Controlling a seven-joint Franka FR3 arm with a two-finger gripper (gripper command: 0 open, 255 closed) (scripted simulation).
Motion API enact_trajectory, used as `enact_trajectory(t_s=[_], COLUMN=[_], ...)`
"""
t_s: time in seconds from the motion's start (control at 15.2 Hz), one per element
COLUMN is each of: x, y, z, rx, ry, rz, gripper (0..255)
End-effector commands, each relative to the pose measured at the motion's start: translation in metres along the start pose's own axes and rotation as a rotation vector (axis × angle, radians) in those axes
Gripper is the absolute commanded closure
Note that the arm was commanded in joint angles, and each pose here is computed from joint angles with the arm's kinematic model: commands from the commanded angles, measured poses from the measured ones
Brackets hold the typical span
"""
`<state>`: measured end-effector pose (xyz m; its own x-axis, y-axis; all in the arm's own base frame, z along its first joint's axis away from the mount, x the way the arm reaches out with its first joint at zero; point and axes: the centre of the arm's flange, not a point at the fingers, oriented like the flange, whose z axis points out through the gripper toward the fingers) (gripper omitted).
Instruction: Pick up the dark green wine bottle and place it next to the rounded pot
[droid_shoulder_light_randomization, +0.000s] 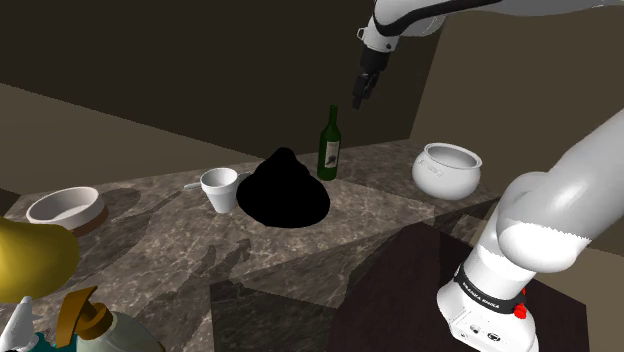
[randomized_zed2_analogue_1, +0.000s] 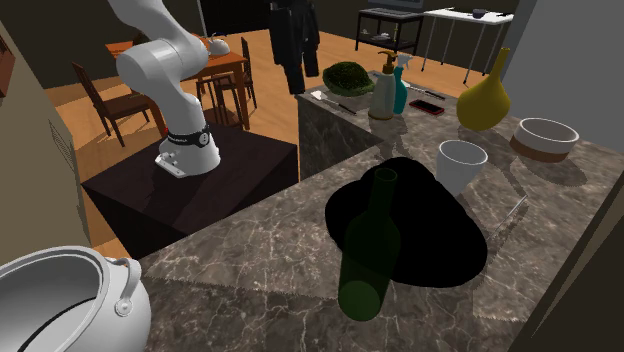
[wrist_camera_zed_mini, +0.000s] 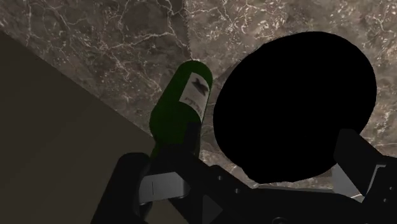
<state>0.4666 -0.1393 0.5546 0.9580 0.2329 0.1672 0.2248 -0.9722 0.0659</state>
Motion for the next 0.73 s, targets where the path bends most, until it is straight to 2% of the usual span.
enact_trajectory(t_s=[0.0, 0.66], x=[0.016, 0.097], y=[0.019, 0.104], z=[0.010, 0.073], rx=[0.002, 0.021], ry=[0.002, 0.010], rz=[-0.016, -0.090], gripper=[0, 0])
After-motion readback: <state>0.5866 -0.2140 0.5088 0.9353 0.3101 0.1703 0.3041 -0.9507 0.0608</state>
